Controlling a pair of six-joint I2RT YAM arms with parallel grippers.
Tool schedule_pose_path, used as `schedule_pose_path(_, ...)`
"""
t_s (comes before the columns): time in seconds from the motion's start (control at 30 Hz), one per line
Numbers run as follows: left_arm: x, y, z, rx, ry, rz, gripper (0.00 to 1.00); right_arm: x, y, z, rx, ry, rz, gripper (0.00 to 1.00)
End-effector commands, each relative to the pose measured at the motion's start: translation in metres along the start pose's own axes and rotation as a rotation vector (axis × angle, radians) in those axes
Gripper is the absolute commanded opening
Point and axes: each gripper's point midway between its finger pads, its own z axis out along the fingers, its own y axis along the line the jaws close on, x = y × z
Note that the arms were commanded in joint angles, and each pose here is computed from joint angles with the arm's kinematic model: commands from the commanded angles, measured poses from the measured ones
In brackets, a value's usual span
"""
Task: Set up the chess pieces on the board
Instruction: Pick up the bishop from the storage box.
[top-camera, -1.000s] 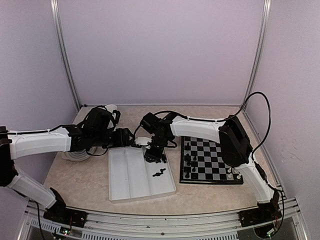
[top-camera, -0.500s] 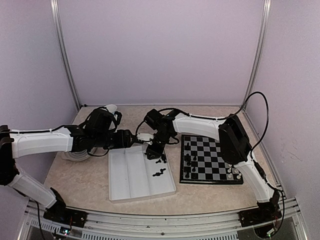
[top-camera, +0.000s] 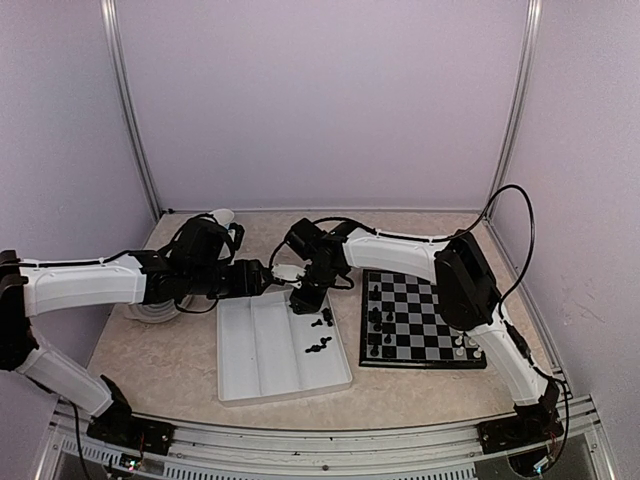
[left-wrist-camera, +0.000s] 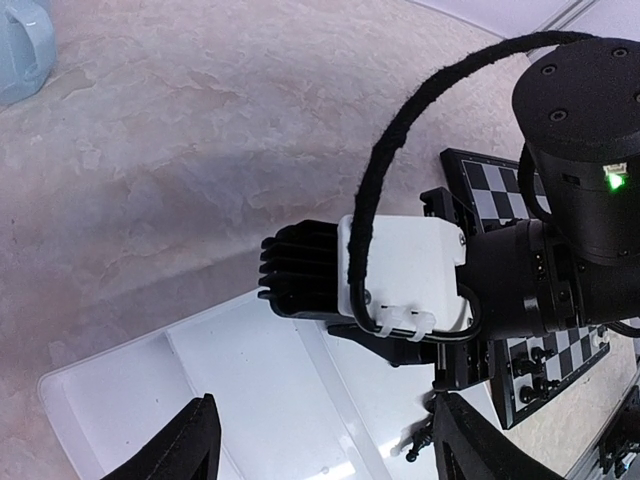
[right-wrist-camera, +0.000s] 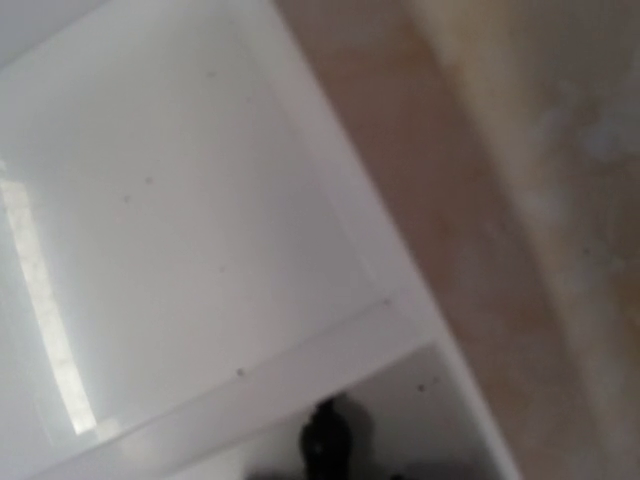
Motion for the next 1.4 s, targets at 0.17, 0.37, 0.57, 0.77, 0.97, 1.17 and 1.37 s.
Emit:
schedule_pose_path(0.17,-0.004,-0.008,0.002,0.022,-0.006,-0.003,0.73,0.033,0.006,0.009,-0.008,0.098,0.03,0.24)
schedule_pose_path(0.37,-0.003,-0.007,0.002,0.019,-0.005,-0.001,0.73,0.036,0.008,0.008,-0.017,0.1,0.03,0.18)
schedule_pose_path(0.57,-0.004,-0.008,0.003,0.023,-0.008,-0.009,0.73,0.026,0.015,-0.01,-0.058,0.055,0.015,0.03)
schedule_pose_path(0.77,-0.011,-0.011,0.004,0.092,-0.021,-0.087,0.72,-0.014,0.026,-0.074,-0.081,-0.139,-0.052,0.02)
schedule_pose_path(0.97,-0.022,-0.038,0.003,0.262,-0.056,-0.193,0.7,-0.027,0.039,-0.115,-0.112,-0.235,-0.09,0.02)
schedule_pose_path(1.17,-0.016,-0.059,0.011,0.417,-0.028,-0.287,0.63,-0.028,0.043,-0.121,-0.126,-0.246,-0.092,0.01)
schedule_pose_path(1.37,-0.022,-0.067,-0.007,0.504,-0.101,-0.289,0.6,-0.024,0.033,-0.123,-0.099,-0.237,-0.079,0.01)
